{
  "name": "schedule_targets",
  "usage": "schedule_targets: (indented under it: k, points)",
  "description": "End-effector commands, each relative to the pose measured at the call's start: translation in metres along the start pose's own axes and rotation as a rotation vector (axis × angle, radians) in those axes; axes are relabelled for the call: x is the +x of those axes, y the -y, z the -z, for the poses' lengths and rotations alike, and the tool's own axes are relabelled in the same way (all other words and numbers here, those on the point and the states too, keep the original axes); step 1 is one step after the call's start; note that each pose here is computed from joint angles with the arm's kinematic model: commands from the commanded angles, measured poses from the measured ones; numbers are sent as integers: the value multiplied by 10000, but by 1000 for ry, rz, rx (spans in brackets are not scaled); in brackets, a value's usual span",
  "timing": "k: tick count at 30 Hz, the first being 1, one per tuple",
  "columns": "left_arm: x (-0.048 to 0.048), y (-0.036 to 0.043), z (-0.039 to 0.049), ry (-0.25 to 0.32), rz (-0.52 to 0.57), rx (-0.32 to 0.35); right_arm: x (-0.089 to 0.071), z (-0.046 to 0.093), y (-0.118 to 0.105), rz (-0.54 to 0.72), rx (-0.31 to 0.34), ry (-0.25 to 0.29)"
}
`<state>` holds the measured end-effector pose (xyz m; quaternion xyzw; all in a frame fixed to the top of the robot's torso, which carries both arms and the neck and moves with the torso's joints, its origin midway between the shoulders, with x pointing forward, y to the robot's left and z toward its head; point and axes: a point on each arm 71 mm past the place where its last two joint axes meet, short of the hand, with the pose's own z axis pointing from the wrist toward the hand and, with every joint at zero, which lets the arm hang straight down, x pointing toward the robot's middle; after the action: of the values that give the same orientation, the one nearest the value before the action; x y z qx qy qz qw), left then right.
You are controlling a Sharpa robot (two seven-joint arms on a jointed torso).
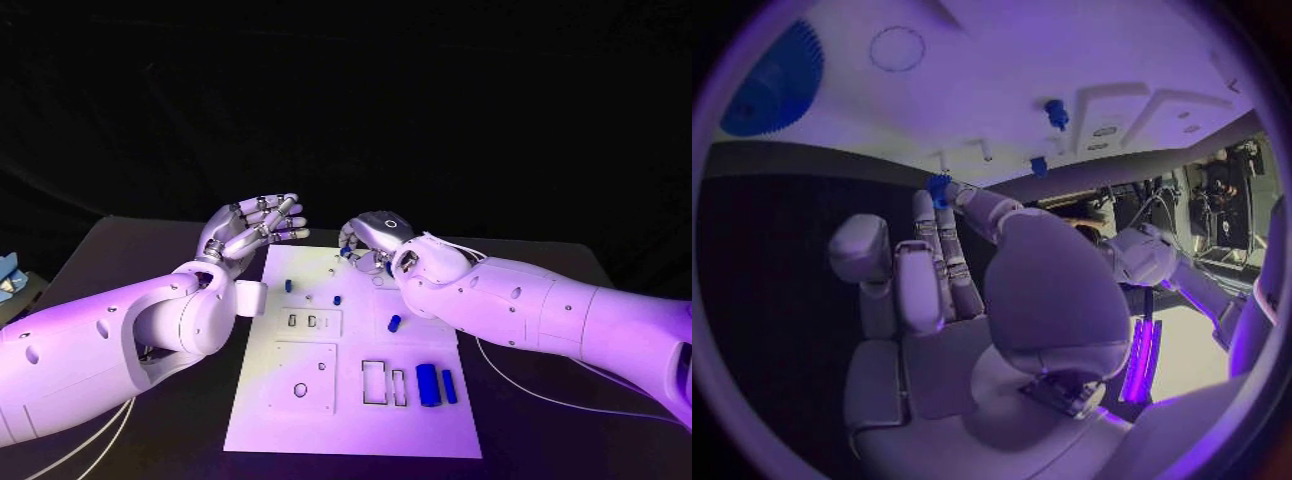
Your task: Assemble the parts on the task board
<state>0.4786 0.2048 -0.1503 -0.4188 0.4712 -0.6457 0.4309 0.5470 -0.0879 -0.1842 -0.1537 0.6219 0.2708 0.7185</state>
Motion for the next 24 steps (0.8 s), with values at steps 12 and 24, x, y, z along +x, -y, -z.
schedule_targets:
  k: [12,24]
  points:
    - [70,28,-7,-28,21,10,58,-62,10,-9,6,-19]
    - [81,46,-13,-30,22,14,115,-84,-36,-19,-1,-45]
